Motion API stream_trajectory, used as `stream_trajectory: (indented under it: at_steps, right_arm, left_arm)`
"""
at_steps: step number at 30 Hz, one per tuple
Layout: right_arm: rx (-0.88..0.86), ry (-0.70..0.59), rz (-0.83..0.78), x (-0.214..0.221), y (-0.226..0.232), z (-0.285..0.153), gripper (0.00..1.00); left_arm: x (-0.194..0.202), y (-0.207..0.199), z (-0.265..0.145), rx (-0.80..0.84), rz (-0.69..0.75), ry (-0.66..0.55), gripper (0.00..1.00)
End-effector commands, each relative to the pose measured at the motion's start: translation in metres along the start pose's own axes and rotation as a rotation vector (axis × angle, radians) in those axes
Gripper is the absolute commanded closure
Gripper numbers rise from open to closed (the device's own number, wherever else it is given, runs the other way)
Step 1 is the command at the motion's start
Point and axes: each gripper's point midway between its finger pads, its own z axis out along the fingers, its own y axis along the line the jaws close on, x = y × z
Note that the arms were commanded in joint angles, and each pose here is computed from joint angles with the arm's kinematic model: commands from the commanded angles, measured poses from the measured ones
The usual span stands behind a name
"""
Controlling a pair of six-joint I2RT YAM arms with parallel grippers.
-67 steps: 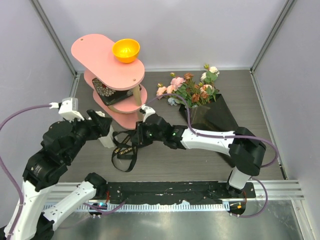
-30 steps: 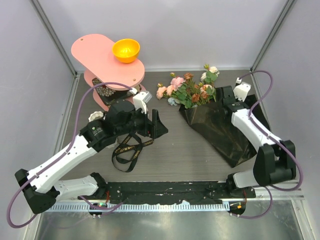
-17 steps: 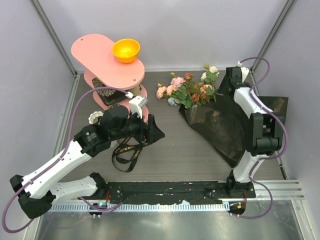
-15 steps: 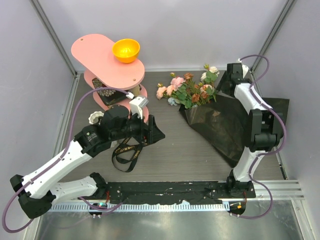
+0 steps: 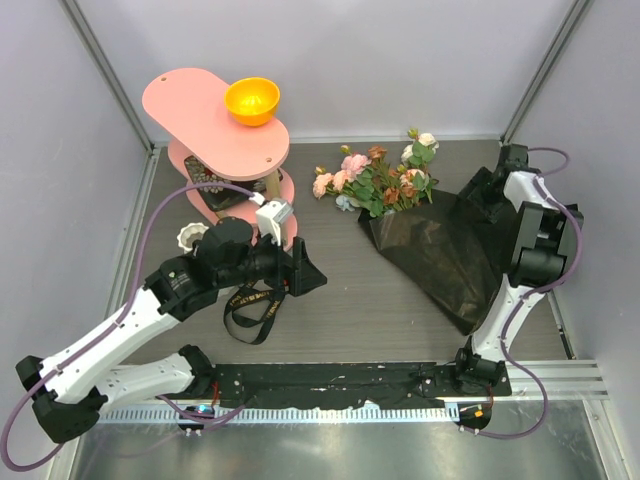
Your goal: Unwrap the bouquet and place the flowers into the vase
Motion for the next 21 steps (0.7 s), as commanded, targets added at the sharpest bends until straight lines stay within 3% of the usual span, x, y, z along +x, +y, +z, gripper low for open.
stream_trajectory:
  at_steps: [1,3,7,14,17,21]
  right_arm:
    - [-0.275,0.096,0.071,0.038,0.051,-0.026,0.27]
    - [-0.38,0.097,0.145,0.046,0.068,-0.056,0.27]
    - [-0.342,0.078,0.205,0.081,0.047,-0.085,0.28]
    - [-0.303,0.054,0.092,0.119,0.035,-0.139,0.27]
    - [-0.35,0.132,0.064,0.164,0.046,-0.149,0.28]
    - [-0.357,0.202,-0.09,0.243,0.07,-0.16,0.28]
  left_arm:
    - [-0.005,-0.008,0.0,0.037,0.002,-0.022,0.2]
    - [-0.005,-0.006,0.001,0.031,0.004,-0.026,0.2]
    - [-0.005,-0.006,0.001,0.033,0.009,-0.026,0.2]
    - [-0.002,-0.006,0.015,0.045,0.005,0.002,0.2]
    - [-0.003,-0.009,0.02,0.059,0.006,0.009,0.2]
    - [-0.006,-0.011,0.025,0.065,0.015,0.016,0.2]
